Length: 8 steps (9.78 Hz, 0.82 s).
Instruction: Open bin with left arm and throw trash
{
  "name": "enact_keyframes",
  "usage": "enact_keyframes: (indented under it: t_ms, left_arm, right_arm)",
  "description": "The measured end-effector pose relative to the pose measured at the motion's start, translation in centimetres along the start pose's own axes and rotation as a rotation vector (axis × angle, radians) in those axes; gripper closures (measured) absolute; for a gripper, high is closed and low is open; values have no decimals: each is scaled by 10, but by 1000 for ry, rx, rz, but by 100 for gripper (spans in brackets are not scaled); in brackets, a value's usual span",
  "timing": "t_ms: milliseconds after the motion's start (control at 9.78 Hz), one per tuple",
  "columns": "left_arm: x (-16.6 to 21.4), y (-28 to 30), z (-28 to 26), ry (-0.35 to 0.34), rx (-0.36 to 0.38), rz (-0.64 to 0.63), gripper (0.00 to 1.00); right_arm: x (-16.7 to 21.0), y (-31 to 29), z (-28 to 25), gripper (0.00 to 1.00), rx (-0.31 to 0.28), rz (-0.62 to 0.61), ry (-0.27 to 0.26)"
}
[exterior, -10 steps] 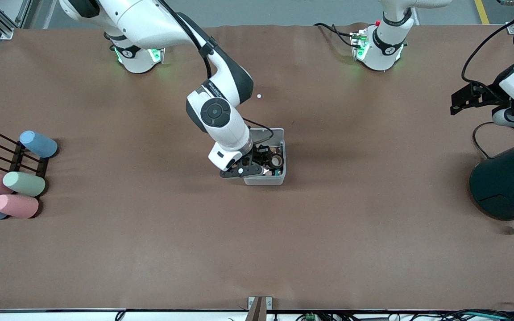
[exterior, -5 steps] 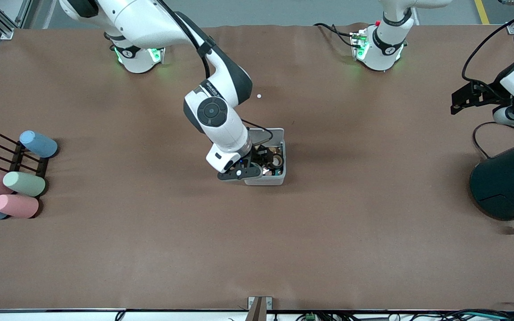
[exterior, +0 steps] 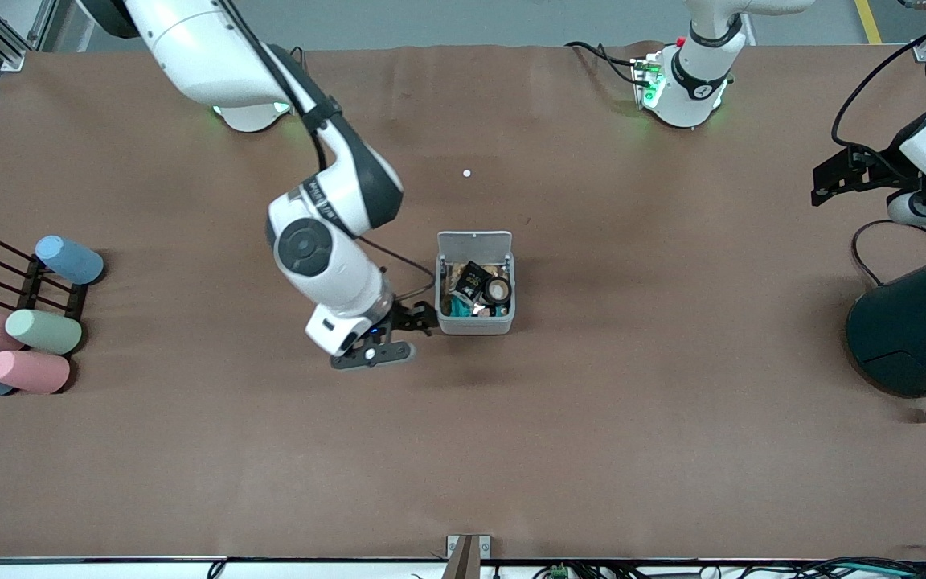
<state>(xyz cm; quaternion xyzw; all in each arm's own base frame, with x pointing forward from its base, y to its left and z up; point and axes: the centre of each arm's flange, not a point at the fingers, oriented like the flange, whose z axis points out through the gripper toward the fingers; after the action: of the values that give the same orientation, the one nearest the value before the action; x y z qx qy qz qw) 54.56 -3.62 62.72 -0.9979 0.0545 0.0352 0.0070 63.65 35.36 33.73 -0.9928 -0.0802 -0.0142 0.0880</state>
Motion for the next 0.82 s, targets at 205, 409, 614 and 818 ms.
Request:
enact_keyframes:
  t_ms: [205,409,614,818]
  left_arm:
    - [-1,-14,0,0,-2,-25,0]
    - [-1,-12,-1,1,-2,-22,0]
    - [-1,-8,-3,2,-1,-15,0]
    - [-3,-8,-4,-5,-1,-15,0]
  right_arm:
    - [9,72,-25,0,-22,-70,-85]
    - [14,152,-56,0,-21,-75,-129]
    - [5,200,-93,0,-17,-36,-185]
    - [-15,219,-149,0,-33,-6,-228]
